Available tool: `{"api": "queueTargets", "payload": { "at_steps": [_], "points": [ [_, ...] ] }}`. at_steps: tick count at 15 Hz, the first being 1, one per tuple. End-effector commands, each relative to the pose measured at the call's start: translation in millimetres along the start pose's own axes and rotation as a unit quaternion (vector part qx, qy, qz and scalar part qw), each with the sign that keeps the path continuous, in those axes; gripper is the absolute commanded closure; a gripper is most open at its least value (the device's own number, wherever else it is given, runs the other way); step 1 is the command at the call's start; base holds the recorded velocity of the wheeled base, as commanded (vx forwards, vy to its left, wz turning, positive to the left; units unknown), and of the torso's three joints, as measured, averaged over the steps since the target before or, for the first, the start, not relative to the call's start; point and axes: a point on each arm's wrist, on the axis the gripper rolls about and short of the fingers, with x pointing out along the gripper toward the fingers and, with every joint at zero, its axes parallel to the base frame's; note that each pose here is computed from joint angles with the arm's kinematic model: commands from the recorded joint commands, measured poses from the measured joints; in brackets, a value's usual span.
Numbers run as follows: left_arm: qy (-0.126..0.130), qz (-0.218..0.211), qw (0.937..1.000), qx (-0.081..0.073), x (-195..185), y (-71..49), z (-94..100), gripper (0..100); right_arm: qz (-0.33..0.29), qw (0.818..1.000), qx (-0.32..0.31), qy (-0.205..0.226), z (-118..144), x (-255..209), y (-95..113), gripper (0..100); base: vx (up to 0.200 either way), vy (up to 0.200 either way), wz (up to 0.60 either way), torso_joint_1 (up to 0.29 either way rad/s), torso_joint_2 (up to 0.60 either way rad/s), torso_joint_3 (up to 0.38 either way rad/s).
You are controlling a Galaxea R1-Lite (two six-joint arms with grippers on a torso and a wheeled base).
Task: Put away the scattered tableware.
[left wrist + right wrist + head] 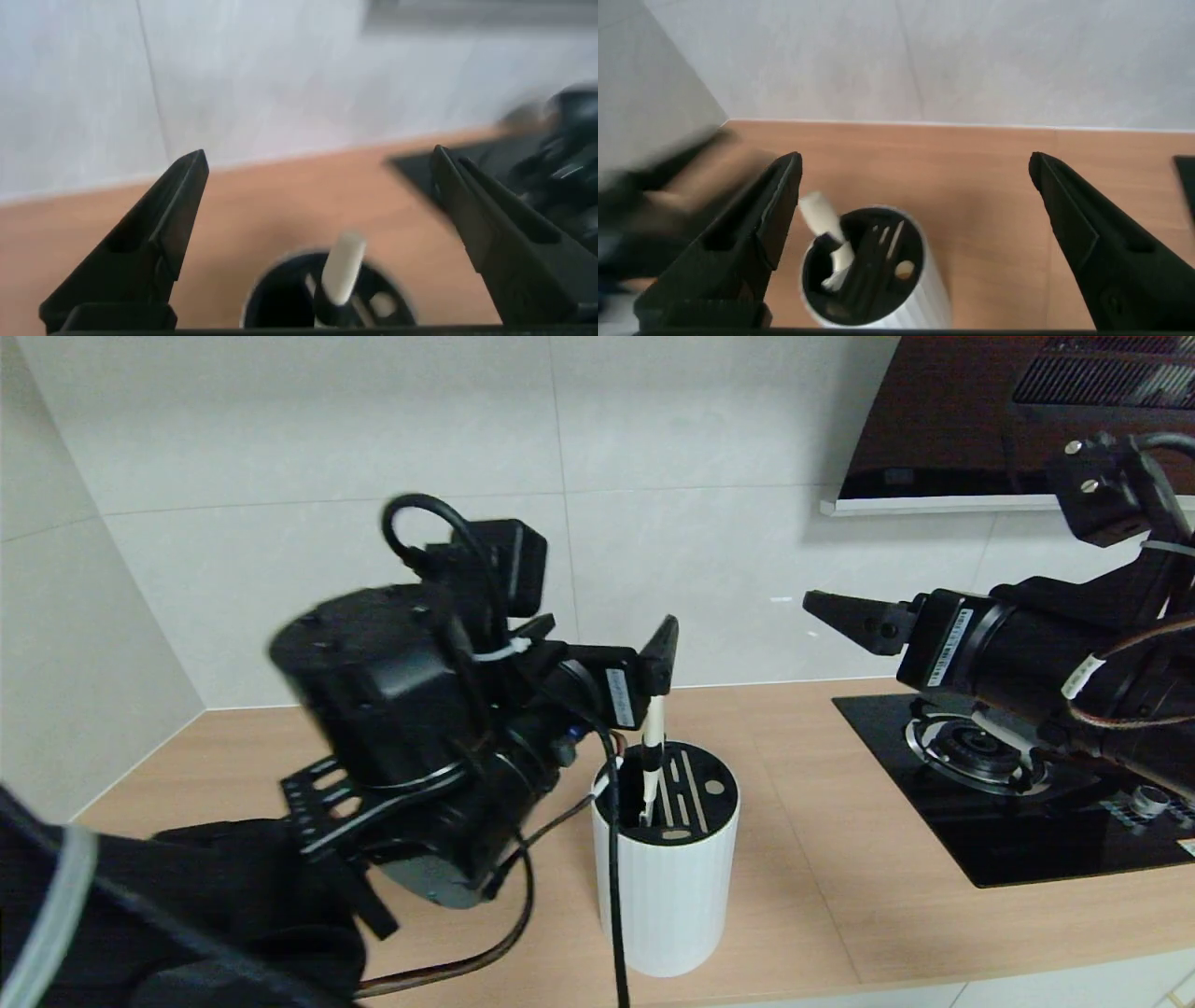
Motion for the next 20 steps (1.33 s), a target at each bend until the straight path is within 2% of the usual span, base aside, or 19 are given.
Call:
{"api": "queueTargets", "payload": {
  "at_steps": [1,2,3,4,6,7,10,11,12,13,15,16,17,18,20],
  "points": [
    [-0.049,-0.013,0.9985,0.021,-46.9,43.0,48.1,0,-0.006,0.999,-0.004,-0.037,18.5,-18.7,-6.3,0,0.000,0.000,0.00,0.000,0.00,0.000],
    [-0.048,-0.013,0.9984,0.026,-49.5,45.5,47.9,0,-0.006,0.999,-0.003,-0.038,19.1,-20.4,-6.8,0,0.000,0.000,0.00,0.000,0.00,0.000],
    [-0.053,-0.004,0.9967,0.062,-69.8,68.2,51.4,0,-0.018,0.999,-0.005,-0.042,16.7,-40.7,-18.7,0,0.000,0.000,0.00,0.000,0.00,0.000],
    [-0.058,0.012,0.9951,0.079,-93.2,84.8,53.1,0,-0.042,0.998,-0.012,-0.050,12.5,-65.5,-35.2,0,0.000,0.000,0.00,0.000,0.00,0.000],
    [-0.058,0.040,0.9941,0.083,-122.0,101.2,53.9,0,-0.086,0.994,-0.020,-0.063,-0.3,-104.1,-56.1,0,0.000,0.000,0.00,0.000,0.00,0.000],
    [-0.055,0.065,0.9924,0.088,-145.6,113.8,53.4,0,-0.104,0.991,-0.022,-0.079,-11.6,-136.1,-65.9,0,0.000,0.000,0.00,0.000,0.00,0.000],
    [-0.038,0.105,0.9890,0.097,-225.4,135.4,41.1,0,-0.109,0.983,-0.034,-0.141,-31.5,-212.0,-68.9,0,0.000,0.000,0.00,0.000,0.00,0.000],
    [-0.034,0.129,0.9859,0.101,-255.3,141.2,33.6,0,-0.113,0.983,-0.037,-0.140,-39.6,-235.8,-66.2,0,0.000,0.000,0.00,0.000,0.00,0.000],
    [-0.031,0.143,0.9838,0.104,-269.6,143.1,29.2,0,-0.114,0.983,-0.043,-0.135,-44.2,-246.6,-65.1,0,0.000,0.000,0.00,0.000,0.00,0.000],
    [-0.039,0.174,0.9781,0.108,-305.4,144.0,19.3,0,-0.131,0.982,-0.059,-0.121,-59.0,-273.3,-63.0,0,0.000,0.000,0.00,0.000,0.00,0.000],
    [-0.056,0.191,0.9734,0.113,-328.7,140.2,11.0,0,-0.152,0.977,-0.080,-0.129,-73.4,-294.5,-59.8,0,0.000,0.000,0.00,0.000,0.00,0.000],
    [-0.062,0.193,0.9725,0.114,-337.3,139.0,4.3,0,-0.173,0.972,-0.087,-0.131,-76.2,-296.6,-59.9,0,0.000,0.000,0.00,0.000,0.00,0.000],
    [-0.062,0.203,0.9711,0.110,-336.5,139.3,3.5,0,-0.200,0.966,-0.085,-0.139,-74.6,-297.8,-60.4,0,0.000,0.000,0.00,0.000,0.00,0.000],
    [-0.063,0.215,0.9698,0.098,-336.1,139.0,2.9,0,-0.227,0.960,-0.088,-0.139,-76.1,-297.1,-60.0,0,0.000,0.000,0.00,0.000,0.00,0.000],
    [-0.062,0.249,0.9609,0.104,-335.2,135.7,0.8,0,-0.274,0.947,-0.095,-0.138,-89.5,-295.1,-56.7,0,0.000,0.000,0.00,0.000,0.00,0.000]
  ]
}}
